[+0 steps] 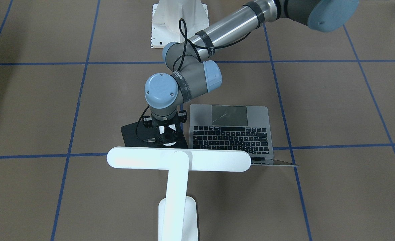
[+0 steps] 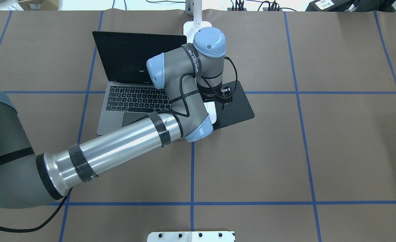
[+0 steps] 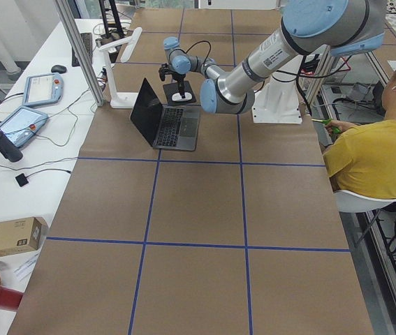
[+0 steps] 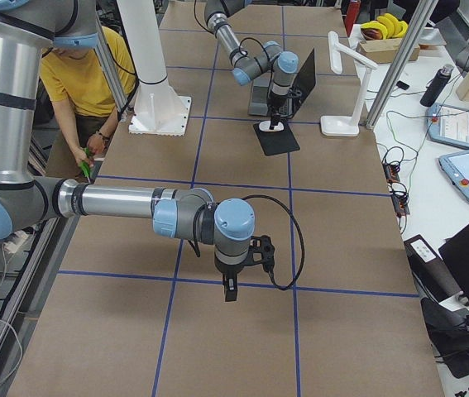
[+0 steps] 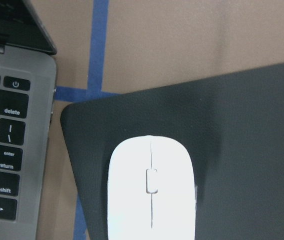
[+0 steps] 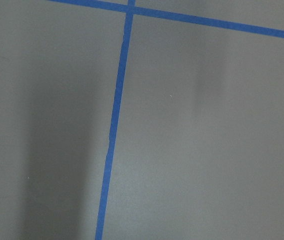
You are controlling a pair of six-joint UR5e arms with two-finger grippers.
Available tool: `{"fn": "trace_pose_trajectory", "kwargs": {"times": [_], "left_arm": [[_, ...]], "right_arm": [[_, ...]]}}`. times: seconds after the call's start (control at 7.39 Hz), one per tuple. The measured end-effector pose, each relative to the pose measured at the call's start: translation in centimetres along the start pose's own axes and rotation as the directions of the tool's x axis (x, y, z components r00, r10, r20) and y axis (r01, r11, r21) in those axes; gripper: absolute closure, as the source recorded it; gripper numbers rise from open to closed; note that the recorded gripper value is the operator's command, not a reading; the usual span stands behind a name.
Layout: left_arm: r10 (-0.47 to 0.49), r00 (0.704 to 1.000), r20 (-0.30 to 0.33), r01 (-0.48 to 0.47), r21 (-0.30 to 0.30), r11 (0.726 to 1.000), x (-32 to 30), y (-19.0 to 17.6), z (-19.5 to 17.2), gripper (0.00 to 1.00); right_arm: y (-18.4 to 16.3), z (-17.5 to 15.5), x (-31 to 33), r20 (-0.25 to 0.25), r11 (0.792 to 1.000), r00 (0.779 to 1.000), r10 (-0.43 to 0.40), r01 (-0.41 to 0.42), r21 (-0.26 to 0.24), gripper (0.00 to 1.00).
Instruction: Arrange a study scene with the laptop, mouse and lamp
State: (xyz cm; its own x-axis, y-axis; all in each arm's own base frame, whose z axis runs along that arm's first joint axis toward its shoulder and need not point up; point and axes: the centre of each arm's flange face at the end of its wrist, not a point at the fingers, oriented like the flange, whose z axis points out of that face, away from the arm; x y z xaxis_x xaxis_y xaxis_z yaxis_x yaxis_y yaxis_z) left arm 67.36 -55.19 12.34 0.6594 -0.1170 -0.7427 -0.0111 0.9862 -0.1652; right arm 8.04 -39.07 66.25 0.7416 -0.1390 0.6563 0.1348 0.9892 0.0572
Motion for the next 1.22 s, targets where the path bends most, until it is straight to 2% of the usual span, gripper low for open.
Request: {"fn": "trace_pose_trajectory", "kwargs": {"times": [0.27,0.54,0.81,1.22], "left_arm": [[0.023,1.000,-0.016,-0.023,0.007,1.000,-1.7,0.5,-1.4,0.00],[0.081,0.997,-0.015,-0.081,0.023,0.996,-7.5,1.7,-4.0,0.00],[0.187,0.982,0.010,-0.187,0.051,0.981,-16.6,3.5,-8.6,0.00],[0.329,0.941,0.082,-0.336,0.100,0.937,-35.0,5.0,-13.9,0.00]], "right_arm": [[0.1,0.1,0.1,-0.003,1.000,1.000,-0.001,0.001,-0.001,0.00],[0.4,0.2,0.2,-0.006,1.000,1.000,0.001,-0.001,-0.006,0.00],[0.6,0.4,0.3,-0.008,1.000,1.000,0.006,-0.006,-0.011,0.00],[0.1,0.2,0.3,-0.009,1.000,0.999,0.031,-0.031,-0.005,0.00]]}}
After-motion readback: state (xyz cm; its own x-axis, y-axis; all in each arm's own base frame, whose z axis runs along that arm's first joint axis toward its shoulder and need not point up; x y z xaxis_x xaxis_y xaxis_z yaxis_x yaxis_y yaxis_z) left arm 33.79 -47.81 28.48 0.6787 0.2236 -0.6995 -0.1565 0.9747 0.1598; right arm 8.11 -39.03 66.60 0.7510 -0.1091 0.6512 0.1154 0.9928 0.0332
